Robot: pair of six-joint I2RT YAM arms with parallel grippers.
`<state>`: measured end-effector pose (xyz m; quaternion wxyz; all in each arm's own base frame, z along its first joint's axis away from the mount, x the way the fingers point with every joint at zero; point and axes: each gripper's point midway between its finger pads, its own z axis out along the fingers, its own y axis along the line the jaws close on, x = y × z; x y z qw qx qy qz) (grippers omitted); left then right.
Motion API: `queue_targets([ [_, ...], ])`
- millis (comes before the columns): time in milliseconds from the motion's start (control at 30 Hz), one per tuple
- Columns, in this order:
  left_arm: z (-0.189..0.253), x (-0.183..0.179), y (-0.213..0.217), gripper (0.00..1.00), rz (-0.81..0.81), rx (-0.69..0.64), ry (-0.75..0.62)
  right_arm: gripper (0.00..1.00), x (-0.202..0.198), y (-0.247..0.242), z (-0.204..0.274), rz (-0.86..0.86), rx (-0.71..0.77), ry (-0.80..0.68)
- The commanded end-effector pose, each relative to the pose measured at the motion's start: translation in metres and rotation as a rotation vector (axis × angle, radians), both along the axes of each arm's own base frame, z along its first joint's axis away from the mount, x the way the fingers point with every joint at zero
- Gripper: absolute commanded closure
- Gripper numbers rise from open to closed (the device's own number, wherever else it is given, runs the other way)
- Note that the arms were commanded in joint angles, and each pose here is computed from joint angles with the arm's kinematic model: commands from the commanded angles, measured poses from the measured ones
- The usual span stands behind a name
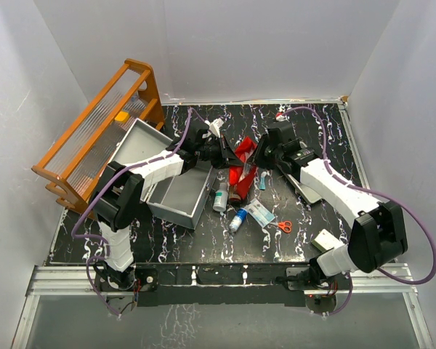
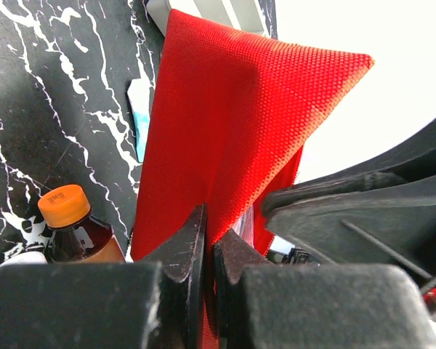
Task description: Organize the medicine kit
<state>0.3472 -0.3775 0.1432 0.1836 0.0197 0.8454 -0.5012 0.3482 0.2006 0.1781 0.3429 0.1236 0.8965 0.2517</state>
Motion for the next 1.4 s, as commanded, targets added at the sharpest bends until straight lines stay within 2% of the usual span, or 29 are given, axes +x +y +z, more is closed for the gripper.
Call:
queue_targets([
  [0, 0.040, -0.002, -0.005, 1.00, -0.036, -0.087, -0.015, 0.89, -0.008, 0.009, -0.009, 0.064, 0.007, 0.033],
  [200, 0.058, -0.005, -0.005, 1.00, -0.043, -0.128, -0.027, 0.90, -0.008, 0.003, -0.003, 0.054, -0.020, 0.026],
  [333, 0.058, -0.003, -0.002, 1.00, -0.036, -0.120, -0.030, 0.87, -0.007, 0.003, 0.023, 0.047, 0.003, -0.033],
  [533, 0.067, 0.001, 0.006, 1.00, -0.020, -0.118, -0.054, 0.72, -0.013, -0.007, 0.072, 0.014, 0.046, -0.164],
  [700, 0.076, 0.001, 0.014, 1.00, -0.014, -0.117, -0.070, 0.62, -0.030, -0.029, 0.083, -0.054, 0.034, -0.233],
  [867, 0.091, -0.001, 0.024, 1.00, -0.010, -0.131, -0.095, 0.57, -0.049, -0.052, 0.053, -0.113, -0.035, -0.185],
  [1000, 0.112, -0.011, 0.026, 1.00, -0.076, -0.177, -0.147, 0.53, -0.059, -0.062, 0.021, -0.126, -0.096, -0.103],
  [1167, 0.122, -0.017, 0.038, 1.00, -0.090, -0.150, -0.185, 0.48, -0.071, -0.071, -0.029, -0.097, -0.198, 0.013],
  [1233, 0.123, -0.019, 0.044, 1.00, -0.088, -0.140, -0.188, 0.47, -0.077, -0.072, -0.050, -0.070, -0.237, 0.068],
  [1367, 0.124, -0.026, 0.050, 1.00, -0.102, -0.155, -0.200, 0.53, -0.085, -0.084, -0.082, -0.076, -0.319, 0.144],
])
